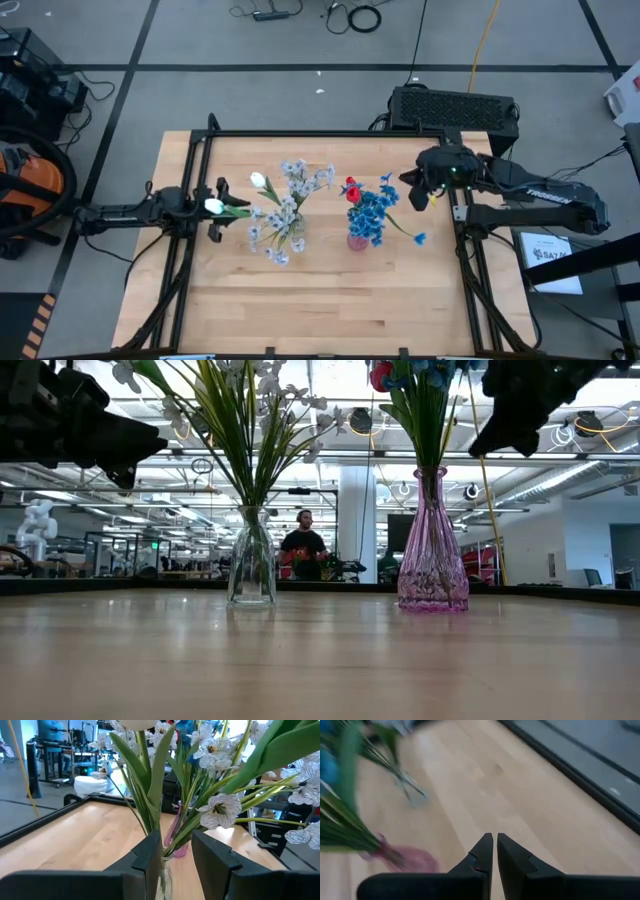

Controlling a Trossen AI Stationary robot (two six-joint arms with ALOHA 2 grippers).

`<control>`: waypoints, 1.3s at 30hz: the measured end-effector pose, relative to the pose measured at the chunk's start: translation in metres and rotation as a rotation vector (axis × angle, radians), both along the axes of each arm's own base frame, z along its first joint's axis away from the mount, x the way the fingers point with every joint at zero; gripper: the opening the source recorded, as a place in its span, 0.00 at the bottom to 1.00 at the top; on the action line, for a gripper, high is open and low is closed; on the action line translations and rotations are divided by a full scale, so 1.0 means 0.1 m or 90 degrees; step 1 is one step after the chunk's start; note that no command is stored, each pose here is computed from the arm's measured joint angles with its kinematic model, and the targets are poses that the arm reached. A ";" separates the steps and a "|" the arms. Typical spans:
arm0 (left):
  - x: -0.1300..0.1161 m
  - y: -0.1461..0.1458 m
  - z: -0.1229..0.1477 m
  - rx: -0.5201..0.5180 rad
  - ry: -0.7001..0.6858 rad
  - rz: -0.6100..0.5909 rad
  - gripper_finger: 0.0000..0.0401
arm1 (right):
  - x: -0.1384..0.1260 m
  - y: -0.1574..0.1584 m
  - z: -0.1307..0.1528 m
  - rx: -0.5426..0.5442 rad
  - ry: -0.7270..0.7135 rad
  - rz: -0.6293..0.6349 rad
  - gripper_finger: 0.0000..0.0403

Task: Sort flowers into vase by color
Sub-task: Return to Home Position

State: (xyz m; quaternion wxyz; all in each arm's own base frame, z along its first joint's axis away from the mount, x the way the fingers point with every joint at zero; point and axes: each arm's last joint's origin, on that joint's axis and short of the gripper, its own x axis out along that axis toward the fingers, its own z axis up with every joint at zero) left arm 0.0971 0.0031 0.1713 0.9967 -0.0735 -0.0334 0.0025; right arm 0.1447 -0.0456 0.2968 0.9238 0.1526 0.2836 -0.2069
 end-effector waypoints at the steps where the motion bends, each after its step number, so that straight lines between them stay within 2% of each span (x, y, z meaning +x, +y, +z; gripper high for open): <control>1: 0.00 0.00 0.00 0.000 0.001 0.000 0.29 | 0.01 0.00 -0.04 0.000 -0.032 0.006 0.04; 4: 0.00 -0.01 -0.01 -0.001 0.005 -0.013 0.29 | 0.05 0.02 -0.16 0.007 -0.120 0.051 0.04; 8: 0.00 -0.02 -0.01 0.001 0.007 -0.037 0.29 | 0.07 0.04 -0.35 0.007 -0.172 0.110 0.04; 16: 0.00 -0.02 -0.01 0.001 0.007 -0.038 0.29 | 0.01 0.12 -0.61 0.018 -0.167 0.146 0.02; 20: 0.00 -0.02 -0.01 0.001 0.007 -0.038 0.29 | -0.04 0.20 -0.68 -0.005 -0.165 0.138 0.00; 39: 0.00 -0.02 -0.01 0.002 0.007 -0.039 0.29 | -0.30 0.44 -0.67 -0.069 -0.223 0.224 0.00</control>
